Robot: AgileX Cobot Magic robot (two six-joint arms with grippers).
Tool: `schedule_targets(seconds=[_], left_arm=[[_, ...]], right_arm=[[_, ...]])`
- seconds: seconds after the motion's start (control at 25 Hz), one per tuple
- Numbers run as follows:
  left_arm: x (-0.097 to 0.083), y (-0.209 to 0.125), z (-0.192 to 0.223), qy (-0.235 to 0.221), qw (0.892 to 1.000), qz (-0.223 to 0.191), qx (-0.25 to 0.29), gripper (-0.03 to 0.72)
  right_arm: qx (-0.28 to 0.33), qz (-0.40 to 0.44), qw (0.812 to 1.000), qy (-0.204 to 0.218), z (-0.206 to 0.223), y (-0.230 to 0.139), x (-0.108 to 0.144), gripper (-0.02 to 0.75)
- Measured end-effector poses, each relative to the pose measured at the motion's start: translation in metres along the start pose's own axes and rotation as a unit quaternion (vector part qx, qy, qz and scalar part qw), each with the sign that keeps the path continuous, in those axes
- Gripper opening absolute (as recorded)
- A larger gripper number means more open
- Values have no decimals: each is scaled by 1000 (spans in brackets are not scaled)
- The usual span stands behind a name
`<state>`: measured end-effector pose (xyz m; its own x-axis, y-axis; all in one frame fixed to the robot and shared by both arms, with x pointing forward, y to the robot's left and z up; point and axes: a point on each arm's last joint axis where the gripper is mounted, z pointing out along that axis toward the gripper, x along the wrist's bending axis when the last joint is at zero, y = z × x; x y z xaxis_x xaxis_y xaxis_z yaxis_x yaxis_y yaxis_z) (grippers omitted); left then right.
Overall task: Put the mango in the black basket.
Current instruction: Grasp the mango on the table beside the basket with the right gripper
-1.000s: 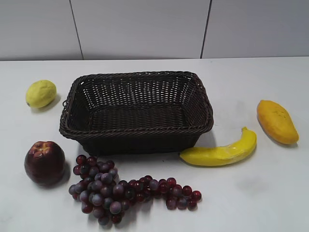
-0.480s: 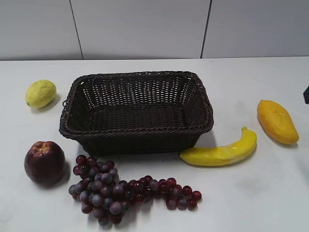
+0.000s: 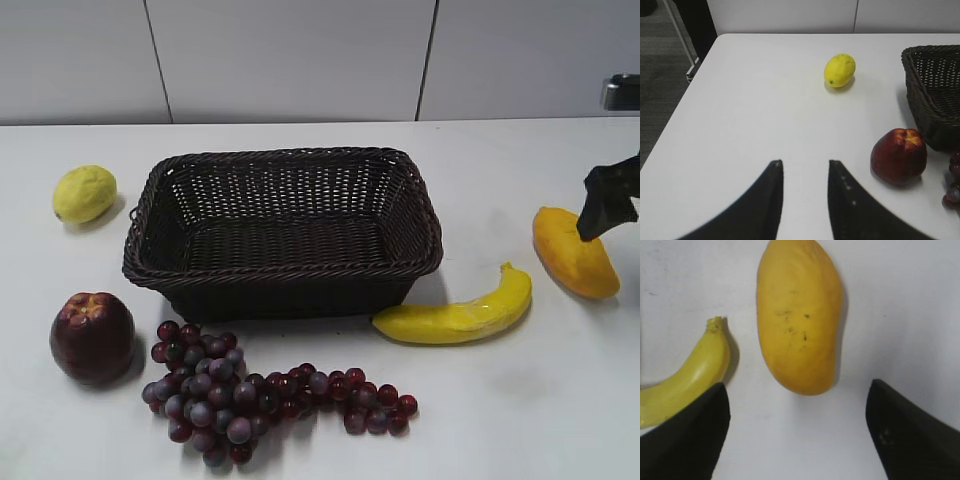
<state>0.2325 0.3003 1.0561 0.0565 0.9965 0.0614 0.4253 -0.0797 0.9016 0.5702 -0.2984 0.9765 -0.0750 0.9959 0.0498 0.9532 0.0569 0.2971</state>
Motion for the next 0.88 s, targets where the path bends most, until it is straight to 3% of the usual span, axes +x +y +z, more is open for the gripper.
schedule_targets(seconds=[0.36, 0.72, 0.88], left_arm=[[0, 0, 0, 0, 1000, 0, 0, 240], [0, 0, 0, 0, 1000, 0, 0, 240], [0, 0, 0, 0, 1000, 0, 0, 240]], right_arm=[[47, -7, 999, -7, 59, 6, -7, 652], [73, -13, 997, -5, 89, 11, -10, 647], [71, -12, 997, -2, 88, 14, -9, 529]])
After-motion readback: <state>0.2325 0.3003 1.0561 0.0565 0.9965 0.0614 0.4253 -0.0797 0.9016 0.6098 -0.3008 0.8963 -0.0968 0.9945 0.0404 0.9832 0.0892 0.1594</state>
